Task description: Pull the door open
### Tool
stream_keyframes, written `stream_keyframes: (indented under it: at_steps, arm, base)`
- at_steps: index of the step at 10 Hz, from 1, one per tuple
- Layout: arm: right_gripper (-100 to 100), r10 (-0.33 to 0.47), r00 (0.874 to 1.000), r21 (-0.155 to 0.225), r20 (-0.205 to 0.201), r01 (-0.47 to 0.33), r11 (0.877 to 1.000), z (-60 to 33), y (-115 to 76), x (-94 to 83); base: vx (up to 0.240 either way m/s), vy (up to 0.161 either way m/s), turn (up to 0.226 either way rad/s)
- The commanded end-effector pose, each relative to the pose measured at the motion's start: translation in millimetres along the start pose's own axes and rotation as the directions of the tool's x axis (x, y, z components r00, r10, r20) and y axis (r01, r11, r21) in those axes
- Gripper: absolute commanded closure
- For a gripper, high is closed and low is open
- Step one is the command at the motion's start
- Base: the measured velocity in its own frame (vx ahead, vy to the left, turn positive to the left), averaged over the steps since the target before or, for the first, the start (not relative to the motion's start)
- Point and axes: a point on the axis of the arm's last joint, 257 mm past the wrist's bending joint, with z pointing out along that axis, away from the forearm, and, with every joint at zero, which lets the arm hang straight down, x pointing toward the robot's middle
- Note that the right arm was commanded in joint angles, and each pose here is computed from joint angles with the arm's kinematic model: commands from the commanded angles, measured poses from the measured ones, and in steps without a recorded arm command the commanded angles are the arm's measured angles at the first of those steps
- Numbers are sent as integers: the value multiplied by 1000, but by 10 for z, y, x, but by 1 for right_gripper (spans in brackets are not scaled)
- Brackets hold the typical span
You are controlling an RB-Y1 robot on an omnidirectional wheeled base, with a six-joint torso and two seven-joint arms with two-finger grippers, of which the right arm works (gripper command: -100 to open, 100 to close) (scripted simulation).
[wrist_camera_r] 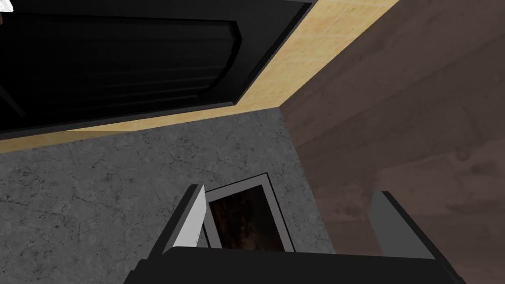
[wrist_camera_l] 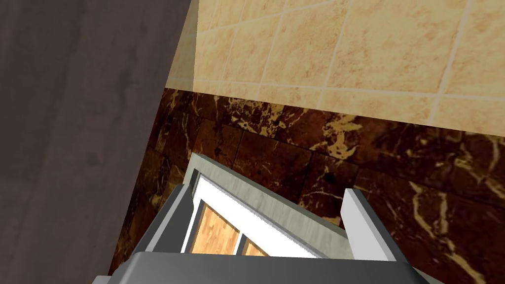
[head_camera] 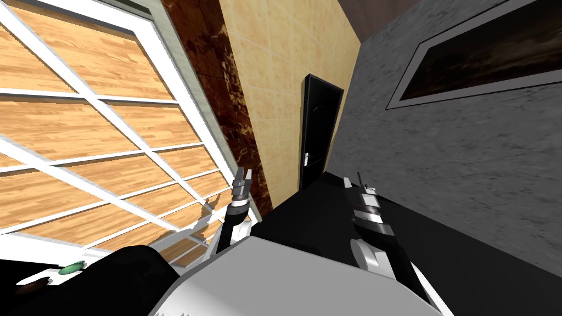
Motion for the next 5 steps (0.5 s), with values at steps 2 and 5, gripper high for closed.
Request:
stream_keyframes:
  at_steps: [2,5]
  arm:
    - [-100,-76,996,25,-36,77,997,-7,-181,85]
    - [-100,-177,980,50,-91,182,982,-10,-425,211]
  base:
    - [176,-87,88]
    - [149,-96,92]
